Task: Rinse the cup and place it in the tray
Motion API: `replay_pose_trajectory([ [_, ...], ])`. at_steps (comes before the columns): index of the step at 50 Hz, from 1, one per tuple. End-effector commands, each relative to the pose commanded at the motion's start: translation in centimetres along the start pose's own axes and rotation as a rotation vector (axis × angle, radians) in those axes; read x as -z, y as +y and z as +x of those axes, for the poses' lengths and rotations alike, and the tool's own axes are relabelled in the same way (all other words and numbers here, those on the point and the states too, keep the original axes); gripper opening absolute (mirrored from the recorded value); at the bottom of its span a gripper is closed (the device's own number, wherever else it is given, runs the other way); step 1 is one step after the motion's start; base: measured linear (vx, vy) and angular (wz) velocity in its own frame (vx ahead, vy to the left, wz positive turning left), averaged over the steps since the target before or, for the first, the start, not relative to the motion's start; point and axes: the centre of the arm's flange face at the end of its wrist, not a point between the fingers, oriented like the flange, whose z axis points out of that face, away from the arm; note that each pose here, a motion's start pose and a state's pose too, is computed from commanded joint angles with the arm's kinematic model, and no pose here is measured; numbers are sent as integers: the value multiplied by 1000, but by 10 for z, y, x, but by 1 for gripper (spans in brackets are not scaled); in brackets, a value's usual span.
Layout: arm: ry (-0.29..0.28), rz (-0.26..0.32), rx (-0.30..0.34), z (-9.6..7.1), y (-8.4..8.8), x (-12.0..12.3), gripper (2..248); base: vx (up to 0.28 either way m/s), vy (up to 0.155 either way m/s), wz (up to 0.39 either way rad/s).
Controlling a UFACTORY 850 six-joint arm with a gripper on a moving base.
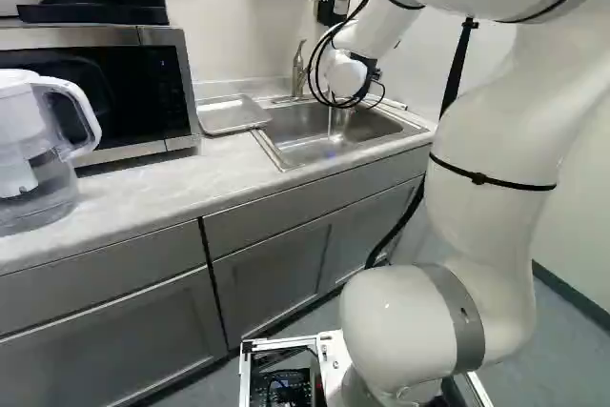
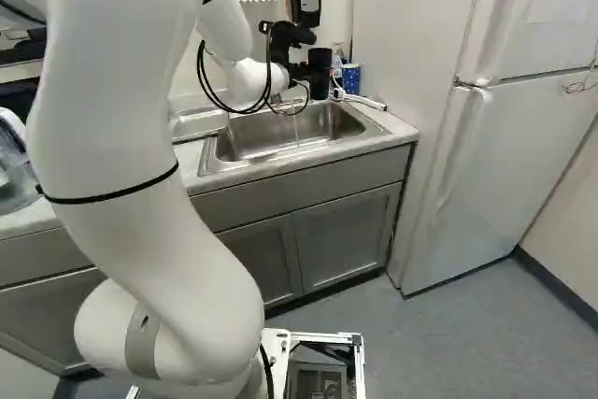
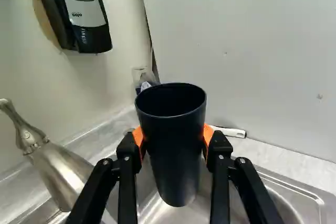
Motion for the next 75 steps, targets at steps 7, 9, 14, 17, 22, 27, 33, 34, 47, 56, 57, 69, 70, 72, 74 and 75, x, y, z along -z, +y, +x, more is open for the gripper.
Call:
replay_pose_trajectory([
  [7,8,15,21,1,2,-1,124,0,0,0],
  [9,11,17,27,2,4,-1,124,0,0,0],
  [14,15,16,37,3,10,-2,124,0,0,0],
  [17,18,14,43,4,15,-2,124,0,0,0],
  [22,22,13,52,6,21,-2,124,0,0,0],
  [27,26,17,64,7,25,-1,124,0,0,0],
  [33,32,25,81,8,29,-1,124,0,0,0],
  [34,33,27,84,8,29,-1,124,0,0,0],
  [47,42,56,45,10,34,0,124,0,0,0],
  [56,38,79,-19,10,36,0,124,0,0,0],
  [57,37,82,-26,10,36,1,124,0,0,0],
  [69,28,114,-104,11,39,2,124,0,0,0],
  [70,28,116,-100,11,39,2,124,0,0,0],
  [72,27,122,-93,11,39,2,124,0,0,0],
  [74,27,127,-86,11,40,2,124,0,0,0],
  [75,27,130,-83,11,40,2,124,0,0,0],
])
